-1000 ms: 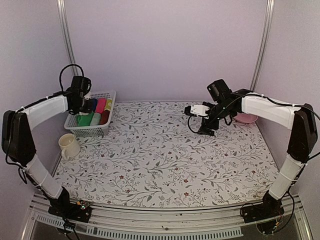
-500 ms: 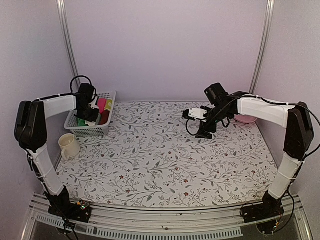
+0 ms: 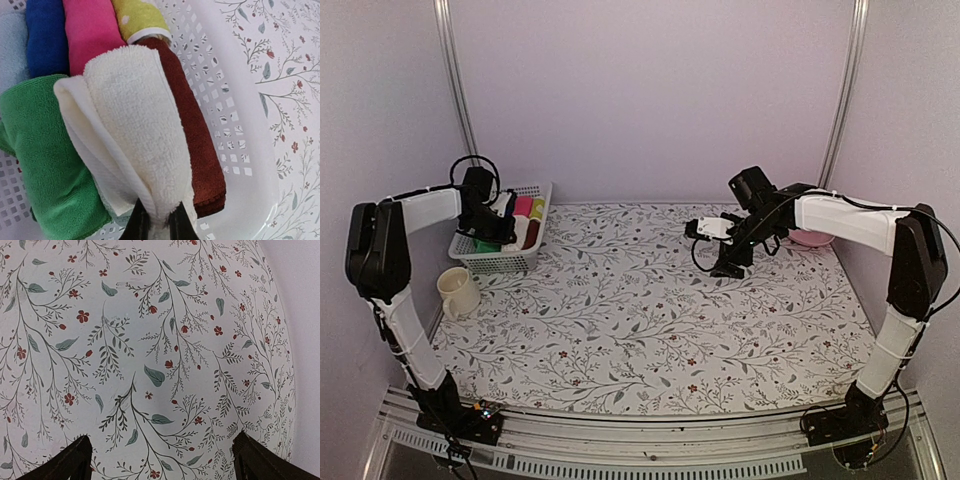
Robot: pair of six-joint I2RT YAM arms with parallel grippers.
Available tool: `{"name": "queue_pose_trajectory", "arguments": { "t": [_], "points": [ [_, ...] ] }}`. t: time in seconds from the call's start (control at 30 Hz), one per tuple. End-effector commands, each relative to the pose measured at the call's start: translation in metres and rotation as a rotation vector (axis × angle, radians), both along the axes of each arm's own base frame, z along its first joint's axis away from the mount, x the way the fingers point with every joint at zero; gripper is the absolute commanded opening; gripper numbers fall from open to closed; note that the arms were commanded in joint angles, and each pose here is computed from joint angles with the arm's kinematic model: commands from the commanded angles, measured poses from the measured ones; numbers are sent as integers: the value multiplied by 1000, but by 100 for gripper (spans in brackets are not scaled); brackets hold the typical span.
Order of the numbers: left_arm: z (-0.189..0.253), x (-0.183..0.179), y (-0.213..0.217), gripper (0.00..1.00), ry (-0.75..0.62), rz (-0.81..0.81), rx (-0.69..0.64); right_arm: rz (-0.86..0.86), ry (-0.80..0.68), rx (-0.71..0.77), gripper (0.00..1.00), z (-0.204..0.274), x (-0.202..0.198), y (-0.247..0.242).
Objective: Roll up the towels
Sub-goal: Place the towel in the bin.
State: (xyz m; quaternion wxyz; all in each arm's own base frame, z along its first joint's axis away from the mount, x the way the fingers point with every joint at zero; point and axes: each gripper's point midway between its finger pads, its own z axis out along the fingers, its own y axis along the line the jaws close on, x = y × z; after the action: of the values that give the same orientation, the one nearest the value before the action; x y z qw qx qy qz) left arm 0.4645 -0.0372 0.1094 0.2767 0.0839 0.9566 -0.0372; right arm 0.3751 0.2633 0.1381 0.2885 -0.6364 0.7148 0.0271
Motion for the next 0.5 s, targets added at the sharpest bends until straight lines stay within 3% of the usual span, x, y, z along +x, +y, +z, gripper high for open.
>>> {"name": "queue_pose_trajectory", "arguments": {
  "t": [0.0,0.13,0.3,0.47],
  "points": [
    [-3,-10,-21,0,59,-86,-144,11,16,16,99,-4,-4,5],
    [-12,-11,-15,1,112,-61,-189,14,18,17,99,-4,-5,6],
    [-7,-9,8,46,86,17,-121,21,15,21,99,-2,-6,8],
    [5,-7,34,56,34,115,-7,33,18,19,99,-4,-8,10]
  ]
}}
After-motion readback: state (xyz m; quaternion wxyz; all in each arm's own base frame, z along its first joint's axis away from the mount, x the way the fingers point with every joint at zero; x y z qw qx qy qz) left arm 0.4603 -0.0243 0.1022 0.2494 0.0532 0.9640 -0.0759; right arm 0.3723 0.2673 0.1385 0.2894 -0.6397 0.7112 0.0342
